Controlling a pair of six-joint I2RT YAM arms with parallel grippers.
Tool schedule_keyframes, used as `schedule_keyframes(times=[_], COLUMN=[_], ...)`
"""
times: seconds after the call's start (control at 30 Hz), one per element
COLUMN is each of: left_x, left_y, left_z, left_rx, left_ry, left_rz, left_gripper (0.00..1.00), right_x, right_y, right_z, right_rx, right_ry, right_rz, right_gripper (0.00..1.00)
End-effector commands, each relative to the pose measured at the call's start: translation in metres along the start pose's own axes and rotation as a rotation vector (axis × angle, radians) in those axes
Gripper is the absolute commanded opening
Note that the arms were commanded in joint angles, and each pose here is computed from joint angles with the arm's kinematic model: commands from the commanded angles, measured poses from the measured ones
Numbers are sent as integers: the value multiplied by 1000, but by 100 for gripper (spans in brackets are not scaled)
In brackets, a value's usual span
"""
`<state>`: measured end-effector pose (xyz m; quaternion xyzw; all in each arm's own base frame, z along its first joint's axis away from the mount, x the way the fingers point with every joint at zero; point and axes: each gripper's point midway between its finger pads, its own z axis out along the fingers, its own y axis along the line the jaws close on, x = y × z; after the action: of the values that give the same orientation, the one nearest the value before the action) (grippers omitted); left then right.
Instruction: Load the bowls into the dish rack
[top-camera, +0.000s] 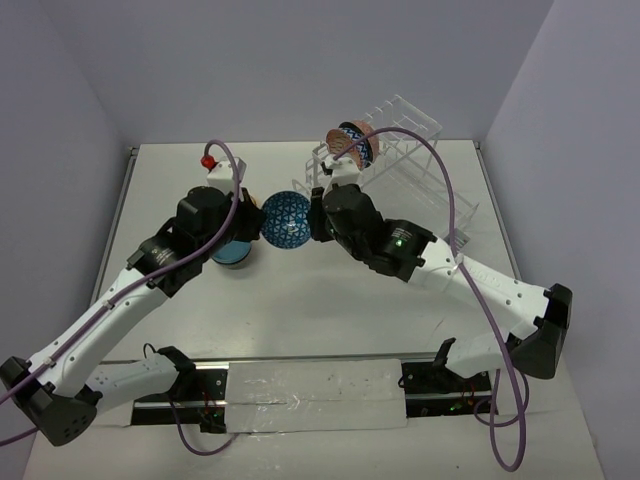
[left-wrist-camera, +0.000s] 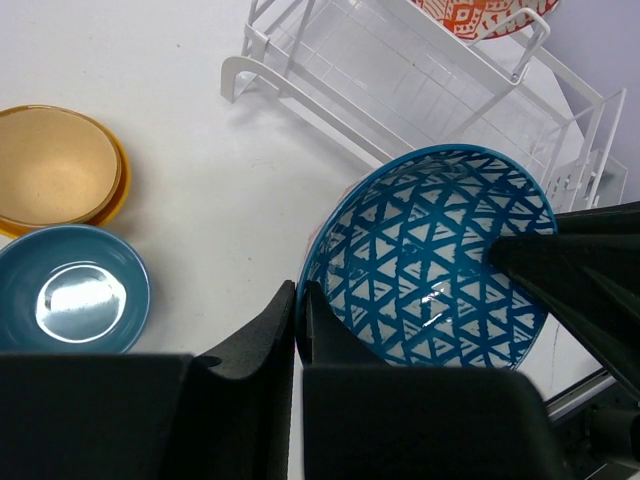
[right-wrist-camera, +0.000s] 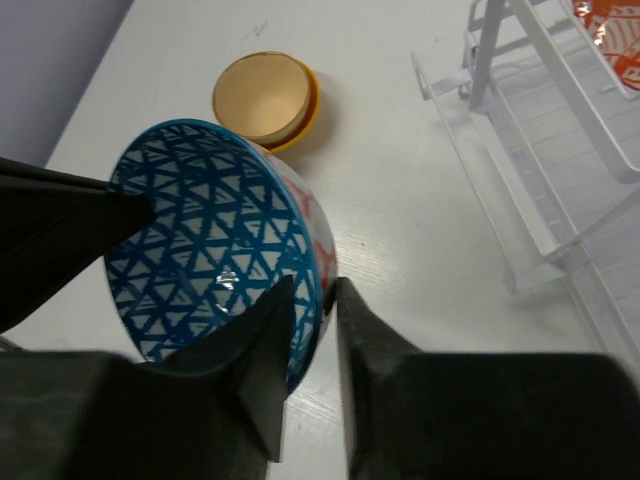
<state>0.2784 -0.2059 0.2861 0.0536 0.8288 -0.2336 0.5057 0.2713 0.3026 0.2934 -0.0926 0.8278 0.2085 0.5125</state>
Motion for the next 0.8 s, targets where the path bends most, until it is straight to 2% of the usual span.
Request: schedule_keyframes(times=[0.0, 0.2, 0.27, 0.3, 0.33, 0.4, 0.43, 0.5, 0.53, 0.63, 0.73, 0.77], left_x=[-25, -29, -30, -30, -31, -32, -35, -38, -39, -42, -43, -42], left_y=[-21, -29, -30, -32, -33, -35, -35, -35, -32, -20, -9, -13], left_z=[-14, -20, -22, -23, -24, -27, -29, -32, -32, -30, -28, -27], left_rx=[89, 125, 132, 144, 151, 163, 164, 164, 145, 70, 26, 57], left_ry=[-92, -101, -102, -99, -103, -111, -118, -127, -135, -146, -149, -137], left_rz=[-7, -4, -3, -2, -3, -8, -13, -27, -34, -71, -83, -78], left_gripper=[0, 0, 5, 10, 24, 42, 61, 75, 85, 98, 99, 99], right_x=[-21, -23, -25, -26, -28, -32, -33, -40, -39, -46, -61, -70], right_y=[6, 2, 0, -2, -3, -8, -12, -20, -24, -44, -66, -71], right_z=[-4, -3, -4, -5, -6, -9, -12, -18, -20, -34, -52, -61], right_rx=[12, 42, 53, 64, 70, 95, 110, 140, 156, 229, 312, 326], right_ry=[-52, -48, -49, -53, -54, -65, -65, -86, -86, -111, -150, -164], right_rz=[32, 20, 11, 6, 2, -13, -21, -38, -50, -97, -154, -189], right_gripper=[26, 2, 0, 0, 0, 0, 0, 0, 0, 0, 0, 0])
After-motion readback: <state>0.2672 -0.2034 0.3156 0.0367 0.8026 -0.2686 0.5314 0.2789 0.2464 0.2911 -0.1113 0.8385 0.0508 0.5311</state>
